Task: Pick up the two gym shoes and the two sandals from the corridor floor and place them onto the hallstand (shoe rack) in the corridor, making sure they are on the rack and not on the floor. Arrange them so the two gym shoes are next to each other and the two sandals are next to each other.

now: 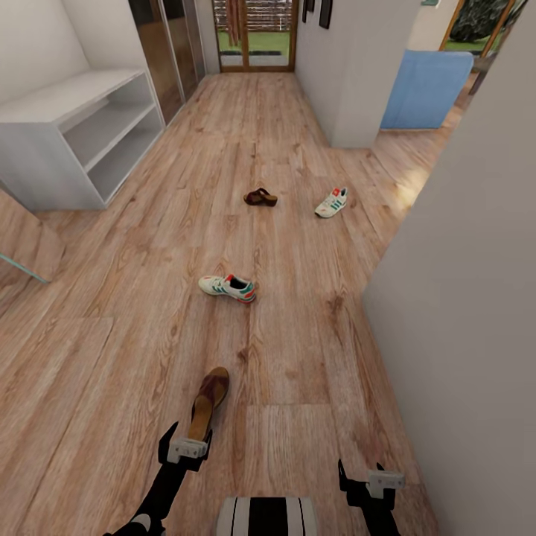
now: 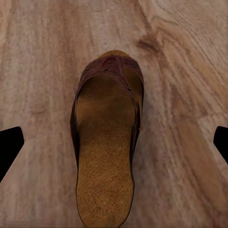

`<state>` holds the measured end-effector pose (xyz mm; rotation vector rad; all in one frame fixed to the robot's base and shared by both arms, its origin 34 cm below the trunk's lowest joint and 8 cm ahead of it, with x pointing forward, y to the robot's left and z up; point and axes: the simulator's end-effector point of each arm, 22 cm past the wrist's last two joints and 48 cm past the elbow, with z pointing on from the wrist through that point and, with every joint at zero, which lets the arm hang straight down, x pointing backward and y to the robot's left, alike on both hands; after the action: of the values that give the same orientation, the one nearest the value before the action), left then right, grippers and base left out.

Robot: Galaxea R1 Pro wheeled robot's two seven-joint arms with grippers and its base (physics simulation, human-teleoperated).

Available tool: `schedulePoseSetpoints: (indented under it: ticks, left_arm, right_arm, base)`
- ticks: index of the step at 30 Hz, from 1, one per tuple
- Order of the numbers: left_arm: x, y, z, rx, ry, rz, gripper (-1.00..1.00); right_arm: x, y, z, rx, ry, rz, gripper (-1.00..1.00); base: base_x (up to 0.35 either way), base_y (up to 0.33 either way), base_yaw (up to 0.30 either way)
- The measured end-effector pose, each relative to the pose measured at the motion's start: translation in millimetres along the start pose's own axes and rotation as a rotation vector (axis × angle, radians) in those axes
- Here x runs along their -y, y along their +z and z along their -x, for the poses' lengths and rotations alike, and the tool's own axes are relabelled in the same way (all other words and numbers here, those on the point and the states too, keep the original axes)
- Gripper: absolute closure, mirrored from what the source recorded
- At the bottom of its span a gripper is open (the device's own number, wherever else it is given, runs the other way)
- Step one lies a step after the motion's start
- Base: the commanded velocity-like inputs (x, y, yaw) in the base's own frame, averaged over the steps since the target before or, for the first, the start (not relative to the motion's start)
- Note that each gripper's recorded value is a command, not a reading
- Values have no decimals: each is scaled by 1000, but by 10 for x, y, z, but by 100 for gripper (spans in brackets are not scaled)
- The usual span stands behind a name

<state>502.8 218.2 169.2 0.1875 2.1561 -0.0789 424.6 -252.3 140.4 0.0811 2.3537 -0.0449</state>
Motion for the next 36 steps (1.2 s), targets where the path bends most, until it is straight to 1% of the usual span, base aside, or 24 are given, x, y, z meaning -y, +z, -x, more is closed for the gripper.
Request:
schedulePoseSetpoints:
  ticks: [10, 28, 36]
  left_arm:
    - [-39, -4, -58, -10, -9, 13, -100]
    - [-9, 0, -122, -16, -17, 11, -100]
    - [29, -3, -161, -22, -16, -1, -100]
  right_arm:
    - [3, -3, -58, -12, -1, -1, -100]
    - [8, -9, -160, -32, -2, -2, -100]
    - [10, -13, -206, -41, -2, -2, -100]
  base:
    - [0, 0, 0]
    - [0, 0, 0]
    - [0, 0, 0]
